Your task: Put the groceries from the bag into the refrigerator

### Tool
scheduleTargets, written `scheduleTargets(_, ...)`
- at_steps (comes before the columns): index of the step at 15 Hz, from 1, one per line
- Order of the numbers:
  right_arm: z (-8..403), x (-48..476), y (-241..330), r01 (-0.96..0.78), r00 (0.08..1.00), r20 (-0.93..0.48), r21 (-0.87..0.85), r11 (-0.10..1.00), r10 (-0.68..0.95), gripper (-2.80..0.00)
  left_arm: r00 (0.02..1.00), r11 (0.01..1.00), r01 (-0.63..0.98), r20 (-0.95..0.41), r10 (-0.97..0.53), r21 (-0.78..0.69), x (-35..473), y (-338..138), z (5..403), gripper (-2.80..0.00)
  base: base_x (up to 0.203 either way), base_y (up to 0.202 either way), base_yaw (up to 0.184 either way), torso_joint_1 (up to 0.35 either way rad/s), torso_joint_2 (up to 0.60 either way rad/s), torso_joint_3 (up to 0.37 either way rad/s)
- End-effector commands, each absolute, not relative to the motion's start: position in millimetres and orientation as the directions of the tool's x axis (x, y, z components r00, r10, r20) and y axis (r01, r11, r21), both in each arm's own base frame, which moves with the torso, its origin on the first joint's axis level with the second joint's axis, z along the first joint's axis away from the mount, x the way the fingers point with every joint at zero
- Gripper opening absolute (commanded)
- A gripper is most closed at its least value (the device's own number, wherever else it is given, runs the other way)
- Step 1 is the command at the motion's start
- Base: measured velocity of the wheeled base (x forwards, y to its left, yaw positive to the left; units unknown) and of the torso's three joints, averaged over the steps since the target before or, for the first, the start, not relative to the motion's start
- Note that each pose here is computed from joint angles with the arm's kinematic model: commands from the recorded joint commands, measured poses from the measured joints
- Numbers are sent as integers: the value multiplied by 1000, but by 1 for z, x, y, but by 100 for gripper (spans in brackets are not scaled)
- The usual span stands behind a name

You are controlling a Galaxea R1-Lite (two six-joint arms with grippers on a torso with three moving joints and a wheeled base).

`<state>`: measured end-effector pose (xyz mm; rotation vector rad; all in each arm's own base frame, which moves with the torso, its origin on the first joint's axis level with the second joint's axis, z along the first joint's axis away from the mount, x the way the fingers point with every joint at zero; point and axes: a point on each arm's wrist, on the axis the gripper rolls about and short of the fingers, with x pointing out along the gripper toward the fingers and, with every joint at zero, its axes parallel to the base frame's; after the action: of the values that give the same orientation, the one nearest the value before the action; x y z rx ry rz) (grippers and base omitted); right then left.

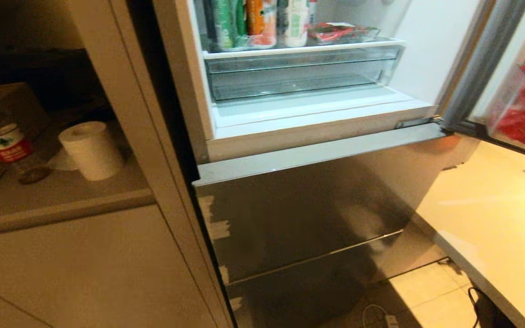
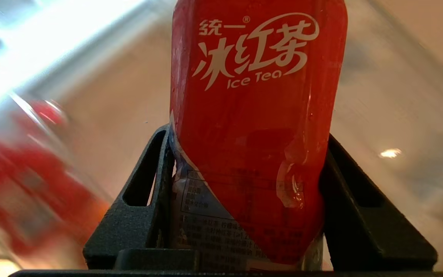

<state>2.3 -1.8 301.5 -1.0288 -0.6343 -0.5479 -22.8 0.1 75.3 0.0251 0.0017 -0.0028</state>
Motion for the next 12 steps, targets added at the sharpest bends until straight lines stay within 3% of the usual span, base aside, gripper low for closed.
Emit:
scheduleTargets(1, 301, 4, -2, 679, 701, 703, -609, 409, -117, -280, 1000, 1000, 3, -2, -3, 25, -23, 0, 75, -280, 1, 12, -183, 0, 1, 11)
scheduleTargets(5, 298, 16, -2, 637, 737, 672, -652, 411, -76, -280, 1000, 1000, 3, -3, -3, 25, -23, 0, 75, -280, -2, 5, -125, 2, -1, 5)
scheduleTargets(12, 299, 60, -2, 427, 865, 497, -799, 424, 65, -280, 1000, 1000, 3, -2, -3, 25, -23, 0, 75, -280, 0, 0, 0, 0, 0, 0)
